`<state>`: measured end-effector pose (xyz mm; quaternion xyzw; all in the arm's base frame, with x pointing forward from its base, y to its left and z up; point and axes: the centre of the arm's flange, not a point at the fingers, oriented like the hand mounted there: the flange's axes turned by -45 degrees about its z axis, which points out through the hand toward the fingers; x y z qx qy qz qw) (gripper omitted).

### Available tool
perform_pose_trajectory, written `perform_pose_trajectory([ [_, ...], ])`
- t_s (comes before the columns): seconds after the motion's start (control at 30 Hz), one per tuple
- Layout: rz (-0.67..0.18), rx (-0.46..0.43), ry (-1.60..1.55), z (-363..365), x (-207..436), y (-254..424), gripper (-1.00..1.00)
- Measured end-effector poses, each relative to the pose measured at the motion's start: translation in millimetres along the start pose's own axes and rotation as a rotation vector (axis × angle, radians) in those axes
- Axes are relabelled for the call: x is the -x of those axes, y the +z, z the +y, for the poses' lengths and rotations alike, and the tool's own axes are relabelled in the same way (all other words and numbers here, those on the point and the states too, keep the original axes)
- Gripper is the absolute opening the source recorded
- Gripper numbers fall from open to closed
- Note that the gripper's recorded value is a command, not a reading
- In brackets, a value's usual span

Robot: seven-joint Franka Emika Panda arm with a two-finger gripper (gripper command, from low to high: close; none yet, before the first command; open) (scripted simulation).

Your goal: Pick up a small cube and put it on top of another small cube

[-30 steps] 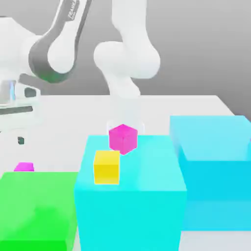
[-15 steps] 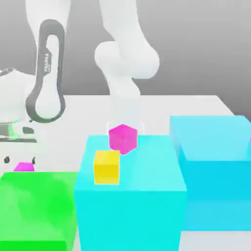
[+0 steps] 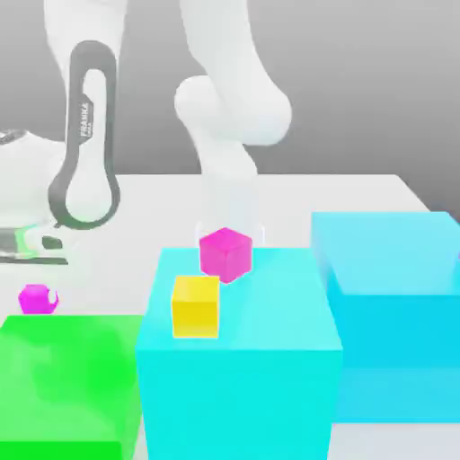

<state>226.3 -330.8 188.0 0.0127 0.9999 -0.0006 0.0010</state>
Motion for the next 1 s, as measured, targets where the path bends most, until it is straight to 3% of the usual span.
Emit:
perform_pose_trajectory([
  [0.43, -0.071, 0.039, -0.943, 126, 189, -137, -1.00],
  [0.73, -0.021, 0.008, -1.593, 272, 243, -246, -1.00],
  [0.87, -0.002, 0.002, -1.692, 298, 246, -218, -1.00],
  [0.9, -0.002, 0.002, -1.695, 300, 246, -205, 1.00],
  [1.0, -0.002, 0.002, -1.695, 300, 246, -205, 1.00],
])
